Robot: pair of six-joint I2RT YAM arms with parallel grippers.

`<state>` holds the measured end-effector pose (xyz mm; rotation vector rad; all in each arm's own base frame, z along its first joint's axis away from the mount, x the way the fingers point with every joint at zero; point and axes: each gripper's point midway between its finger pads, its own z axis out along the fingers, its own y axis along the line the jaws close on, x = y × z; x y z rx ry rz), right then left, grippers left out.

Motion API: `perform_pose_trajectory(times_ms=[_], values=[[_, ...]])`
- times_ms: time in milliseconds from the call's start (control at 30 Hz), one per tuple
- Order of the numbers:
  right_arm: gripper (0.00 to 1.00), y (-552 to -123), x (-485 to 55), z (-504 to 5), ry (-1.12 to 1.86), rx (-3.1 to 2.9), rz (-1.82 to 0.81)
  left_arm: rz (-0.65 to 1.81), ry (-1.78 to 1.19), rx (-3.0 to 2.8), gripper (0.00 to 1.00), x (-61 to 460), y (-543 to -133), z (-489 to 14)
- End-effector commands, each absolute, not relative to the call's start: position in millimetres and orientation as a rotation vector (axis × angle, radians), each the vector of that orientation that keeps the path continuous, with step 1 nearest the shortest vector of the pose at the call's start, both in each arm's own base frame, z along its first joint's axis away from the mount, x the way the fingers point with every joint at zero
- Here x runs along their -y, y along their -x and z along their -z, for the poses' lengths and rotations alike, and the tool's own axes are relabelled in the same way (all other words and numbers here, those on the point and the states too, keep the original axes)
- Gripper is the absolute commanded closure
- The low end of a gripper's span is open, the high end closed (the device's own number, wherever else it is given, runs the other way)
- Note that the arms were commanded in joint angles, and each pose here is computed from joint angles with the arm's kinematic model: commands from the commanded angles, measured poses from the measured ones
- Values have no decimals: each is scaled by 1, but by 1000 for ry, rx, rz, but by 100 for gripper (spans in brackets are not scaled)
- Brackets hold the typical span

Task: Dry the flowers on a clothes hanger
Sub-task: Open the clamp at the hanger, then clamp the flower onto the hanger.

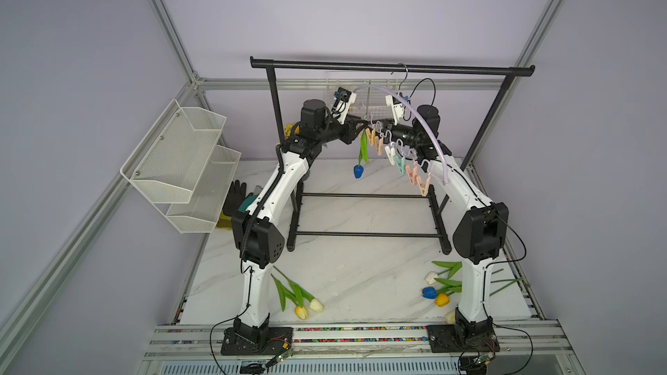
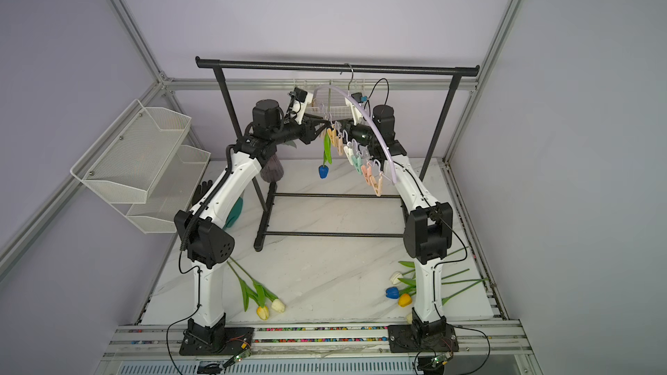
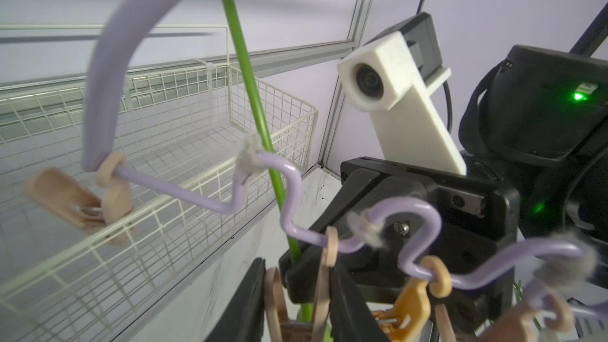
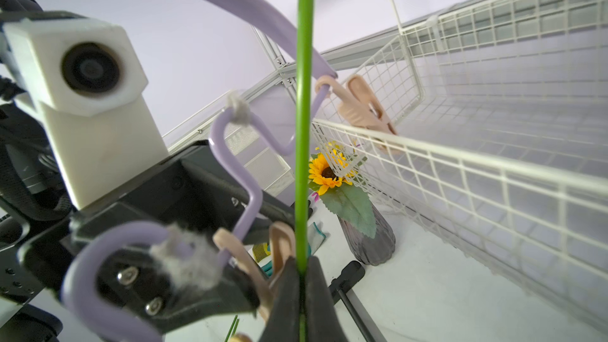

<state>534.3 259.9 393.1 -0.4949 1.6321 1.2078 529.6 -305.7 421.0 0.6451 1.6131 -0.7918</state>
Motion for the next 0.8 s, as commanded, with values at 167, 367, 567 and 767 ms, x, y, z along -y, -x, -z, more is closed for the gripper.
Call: perform_pose_trajectory(times_ms=[167, 367, 567, 767], values=[[100, -538, -223, -387, 262, -1645, -1119, 839, -621, -1518, 68, 305, -521, -456], [100, -524, -223, -370, 151, -1557, -1294, 886, -587, -1511, 71, 307, -522, -460], [100, -507, -245, -355, 141, -1547, -1373, 911, -582, -1497, 75, 310, -520, -461], [100, -492, -271, -351, 172, -1536, -1447, 920, -577, -1493, 79, 313, -520, -460]])
